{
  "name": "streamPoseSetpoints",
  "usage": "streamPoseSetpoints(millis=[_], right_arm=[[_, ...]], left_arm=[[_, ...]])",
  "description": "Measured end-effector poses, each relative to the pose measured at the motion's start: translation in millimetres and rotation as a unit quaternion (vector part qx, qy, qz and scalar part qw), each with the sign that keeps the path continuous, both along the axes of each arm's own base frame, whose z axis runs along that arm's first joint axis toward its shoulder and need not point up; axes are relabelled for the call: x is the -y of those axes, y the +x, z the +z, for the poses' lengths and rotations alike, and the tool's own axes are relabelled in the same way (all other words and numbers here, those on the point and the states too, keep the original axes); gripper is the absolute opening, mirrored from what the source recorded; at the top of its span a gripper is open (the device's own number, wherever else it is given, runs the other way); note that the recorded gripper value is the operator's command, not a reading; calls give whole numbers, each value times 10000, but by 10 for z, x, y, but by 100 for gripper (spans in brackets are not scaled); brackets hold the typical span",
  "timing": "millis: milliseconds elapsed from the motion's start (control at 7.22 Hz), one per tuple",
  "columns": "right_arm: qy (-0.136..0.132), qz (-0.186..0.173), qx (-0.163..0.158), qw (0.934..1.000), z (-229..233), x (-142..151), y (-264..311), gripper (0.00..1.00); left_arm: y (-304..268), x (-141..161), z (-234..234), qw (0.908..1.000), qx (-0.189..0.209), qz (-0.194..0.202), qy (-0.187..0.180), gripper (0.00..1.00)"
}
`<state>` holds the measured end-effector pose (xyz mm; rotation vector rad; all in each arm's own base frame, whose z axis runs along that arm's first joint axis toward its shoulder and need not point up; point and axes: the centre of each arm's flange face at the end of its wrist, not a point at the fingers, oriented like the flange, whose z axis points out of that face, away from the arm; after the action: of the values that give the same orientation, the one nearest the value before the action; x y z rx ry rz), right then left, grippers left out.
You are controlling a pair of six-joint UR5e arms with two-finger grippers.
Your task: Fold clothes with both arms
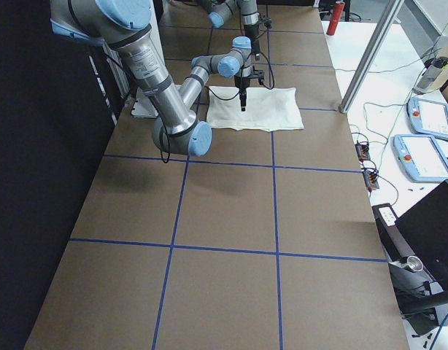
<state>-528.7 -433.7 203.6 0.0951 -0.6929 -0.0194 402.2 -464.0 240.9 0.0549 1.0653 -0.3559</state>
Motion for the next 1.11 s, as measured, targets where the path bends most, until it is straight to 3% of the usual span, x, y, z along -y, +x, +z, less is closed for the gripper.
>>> streamPoseSetpoints(millis=[277,554,832,1109], right_arm=[[-31,-93,385,9992,-102,-215,324,100],[-62,-89,558,9984,-157,-318,479,100],[-85,-68,594,9982,-175,-336,502,100],[-94,-60,598,9981,-178,-339,503,100]], left_arm=[[480,-557,-9,9933,-385,-128,-1082,93],[1081,-1236,67,9839,-277,-399,-1723,83],[1436,-1714,169,9785,81,-504,-2001,79],[1512,-1833,227,9773,214,-510,-2047,73]])
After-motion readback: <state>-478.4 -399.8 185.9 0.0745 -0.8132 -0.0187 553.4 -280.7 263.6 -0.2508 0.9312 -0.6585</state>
